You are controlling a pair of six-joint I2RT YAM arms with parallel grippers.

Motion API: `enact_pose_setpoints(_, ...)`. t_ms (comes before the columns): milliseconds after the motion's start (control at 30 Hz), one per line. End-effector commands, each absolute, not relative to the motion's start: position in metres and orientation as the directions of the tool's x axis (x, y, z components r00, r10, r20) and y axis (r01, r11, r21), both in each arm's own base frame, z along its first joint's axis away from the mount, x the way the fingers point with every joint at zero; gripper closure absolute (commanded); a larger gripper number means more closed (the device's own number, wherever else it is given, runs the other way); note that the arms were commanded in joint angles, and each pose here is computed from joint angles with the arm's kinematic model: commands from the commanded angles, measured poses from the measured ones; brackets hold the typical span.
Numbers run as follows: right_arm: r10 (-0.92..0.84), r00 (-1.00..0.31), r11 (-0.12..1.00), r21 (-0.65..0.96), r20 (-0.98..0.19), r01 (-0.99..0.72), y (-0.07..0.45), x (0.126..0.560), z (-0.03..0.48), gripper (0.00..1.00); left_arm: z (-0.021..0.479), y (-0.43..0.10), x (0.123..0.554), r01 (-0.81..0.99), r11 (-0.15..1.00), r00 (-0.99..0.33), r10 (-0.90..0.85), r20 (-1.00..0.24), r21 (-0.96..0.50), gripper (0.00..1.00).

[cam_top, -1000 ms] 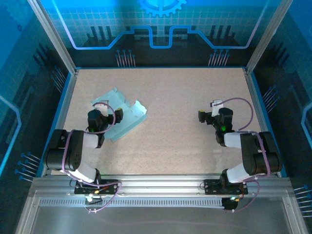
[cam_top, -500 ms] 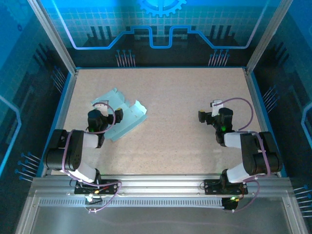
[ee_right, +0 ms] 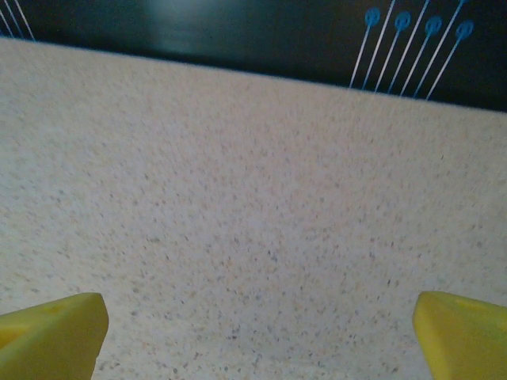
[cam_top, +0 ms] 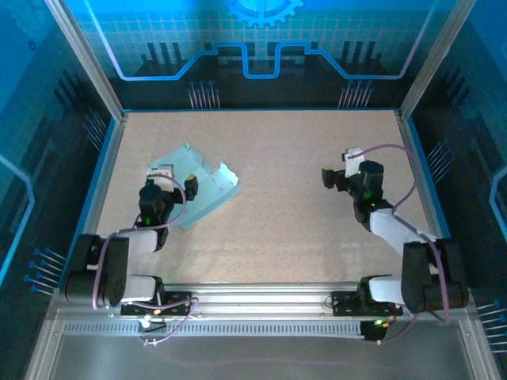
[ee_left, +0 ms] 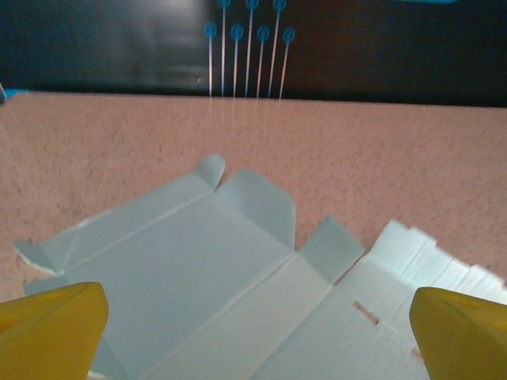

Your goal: Fold the paper box

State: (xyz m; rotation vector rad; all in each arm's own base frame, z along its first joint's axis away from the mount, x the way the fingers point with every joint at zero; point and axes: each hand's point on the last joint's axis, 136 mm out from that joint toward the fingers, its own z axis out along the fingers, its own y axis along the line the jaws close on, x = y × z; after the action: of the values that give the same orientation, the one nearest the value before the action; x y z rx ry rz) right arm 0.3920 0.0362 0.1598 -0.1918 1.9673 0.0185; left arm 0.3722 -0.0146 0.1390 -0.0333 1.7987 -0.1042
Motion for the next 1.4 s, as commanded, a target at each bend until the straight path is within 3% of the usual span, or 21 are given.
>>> enact_pose_setpoints(0,-0.144,-0.435,0.979,-0.063,-0.889,-0.195,0.048,0.373,0.171,0.00,0.164,-0.022,0.375,0.034,0.995,-0.243,-0.079,-0.967,-0.090,0.01)
enact_pose_setpoints(167,-0.095,-0.484,0.963,0.042,-0.870,-0.265,0.072,0.350,0.200,0.00,0.179,-0.044,0.375,0.029,0.959,-0.345,-0.254,-0.904,-0.280,0.01)
enact_pose_setpoints(367,-0.168,-0.561,0.914,0.084,-0.811,-0.396,0.122,0.321,0.208,0.00,0.155,-0.066,0.373,-0.077,0.867,-0.574,-0.442,-0.689,-0.493,0.01)
enact_pose_setpoints(667,-0.215,-0.574,0.863,0.120,-0.790,-0.490,0.188,0.291,0.203,0.00,0.095,-0.028,0.370,-0.348,0.804,-0.641,-0.579,-0.504,-0.481,0.01)
enact_pose_setpoints(967,-0.223,-0.582,0.828,0.163,-0.782,-0.537,0.226,0.283,0.193,0.00,0.051,-0.061,0.383,-0.344,0.727,-0.727,-0.607,-0.322,-0.594,0.01)
enact_pose_setpoints(1367,-0.211,-0.647,0.857,0.181,-0.732,-0.483,0.221,0.291,0.169,0.00,0.014,-0.113,0.366,-0.251,0.792,-0.874,-0.433,-0.220,-0.557,0.01)
